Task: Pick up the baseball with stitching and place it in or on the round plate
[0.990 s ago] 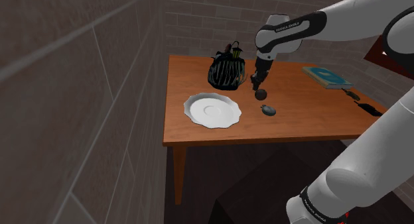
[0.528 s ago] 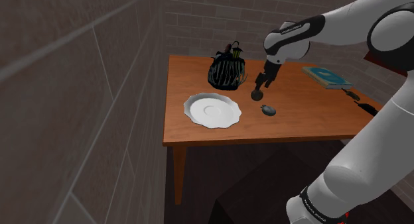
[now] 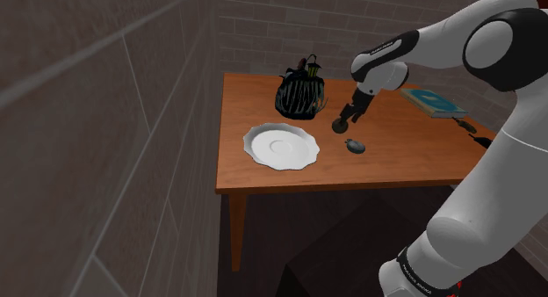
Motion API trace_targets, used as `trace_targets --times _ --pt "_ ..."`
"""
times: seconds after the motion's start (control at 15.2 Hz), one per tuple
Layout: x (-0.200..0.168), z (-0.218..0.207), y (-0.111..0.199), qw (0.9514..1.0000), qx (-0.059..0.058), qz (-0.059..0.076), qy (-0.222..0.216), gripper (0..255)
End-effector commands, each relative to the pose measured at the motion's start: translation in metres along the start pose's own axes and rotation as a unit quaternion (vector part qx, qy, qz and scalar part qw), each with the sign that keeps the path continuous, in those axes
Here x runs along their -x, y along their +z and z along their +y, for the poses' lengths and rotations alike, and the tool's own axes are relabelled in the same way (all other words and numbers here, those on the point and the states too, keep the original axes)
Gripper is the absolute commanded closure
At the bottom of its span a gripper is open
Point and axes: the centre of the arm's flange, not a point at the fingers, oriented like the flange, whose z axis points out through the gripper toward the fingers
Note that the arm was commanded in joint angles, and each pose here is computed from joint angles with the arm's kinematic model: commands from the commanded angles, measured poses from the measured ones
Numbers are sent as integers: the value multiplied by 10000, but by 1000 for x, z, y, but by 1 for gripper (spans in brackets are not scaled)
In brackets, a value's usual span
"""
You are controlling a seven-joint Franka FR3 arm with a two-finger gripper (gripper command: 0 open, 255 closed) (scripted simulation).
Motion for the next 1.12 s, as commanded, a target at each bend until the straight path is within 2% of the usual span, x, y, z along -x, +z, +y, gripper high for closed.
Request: trace_targets --times 0.0,0.59,0.66,1.06 --pt "0 0 11 10000 0 3 0 0" --pt "0 0 14 10000 -1 3 0 0" --pt "1 2 14 10000 -1 3 0 255" --pt "0 5 18 10000 -3 4 -1 255"
